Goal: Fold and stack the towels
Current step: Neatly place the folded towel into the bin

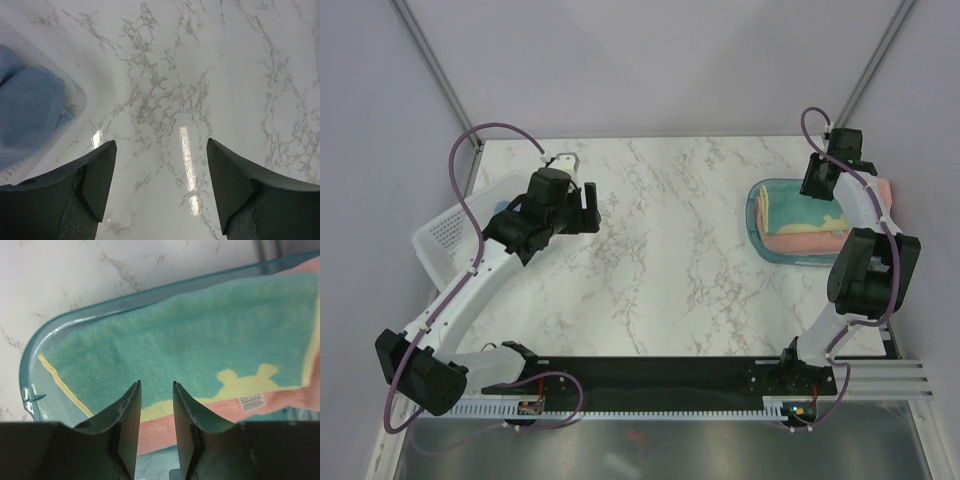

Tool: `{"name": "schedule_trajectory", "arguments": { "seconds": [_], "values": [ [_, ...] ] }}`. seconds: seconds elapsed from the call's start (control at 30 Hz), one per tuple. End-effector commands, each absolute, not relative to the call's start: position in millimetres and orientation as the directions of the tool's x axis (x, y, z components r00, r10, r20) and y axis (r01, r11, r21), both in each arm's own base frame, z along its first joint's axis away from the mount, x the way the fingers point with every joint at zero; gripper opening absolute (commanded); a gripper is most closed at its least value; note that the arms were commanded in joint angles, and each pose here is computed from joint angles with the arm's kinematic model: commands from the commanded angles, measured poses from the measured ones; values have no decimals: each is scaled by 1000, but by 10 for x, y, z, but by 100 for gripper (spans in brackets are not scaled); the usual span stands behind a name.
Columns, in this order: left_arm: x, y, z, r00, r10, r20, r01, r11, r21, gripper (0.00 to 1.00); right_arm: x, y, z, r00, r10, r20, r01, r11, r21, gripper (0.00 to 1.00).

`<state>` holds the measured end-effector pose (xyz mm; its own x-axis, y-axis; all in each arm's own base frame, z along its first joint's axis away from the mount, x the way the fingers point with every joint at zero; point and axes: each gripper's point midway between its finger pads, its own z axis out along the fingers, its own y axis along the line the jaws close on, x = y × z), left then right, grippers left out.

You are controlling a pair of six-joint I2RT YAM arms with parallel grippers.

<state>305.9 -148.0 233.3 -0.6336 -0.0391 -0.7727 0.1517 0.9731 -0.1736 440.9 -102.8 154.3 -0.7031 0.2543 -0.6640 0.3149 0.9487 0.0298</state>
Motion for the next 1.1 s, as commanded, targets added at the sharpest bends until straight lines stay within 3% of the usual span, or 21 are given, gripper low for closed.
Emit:
{"name": "schedule_trajectory", "arguments": {
  "seconds": [0.0,0.33,0.57,0.8,1.07],
  "values": [
    [3104,-1316,2339,-617,-92,-782,61,985,-163,80,4528,-863,1326,-688,308,-656,295,946,135,39],
    [3087,-1310,2296,-631,-113,-767,38,984,-176,80,4518,-821,834,-728,351,-590,319,934,162,38],
    [3104,-1310,2252,-640,-103,-761,36,986,-164,80,4648,-645,1261,-663,376,-648,257,926,275,37],
    [3084,-1314,2137,-662,-96,-743,34,987,-158,80,4816,-283,1298,-638,419,-646,190,899,396,21],
    [3099,-1224,2108,-657,-102,-747,3,991,-137,80,4893,-146,1029,-655,449,-607,205,880,429,18]
  ]
}}
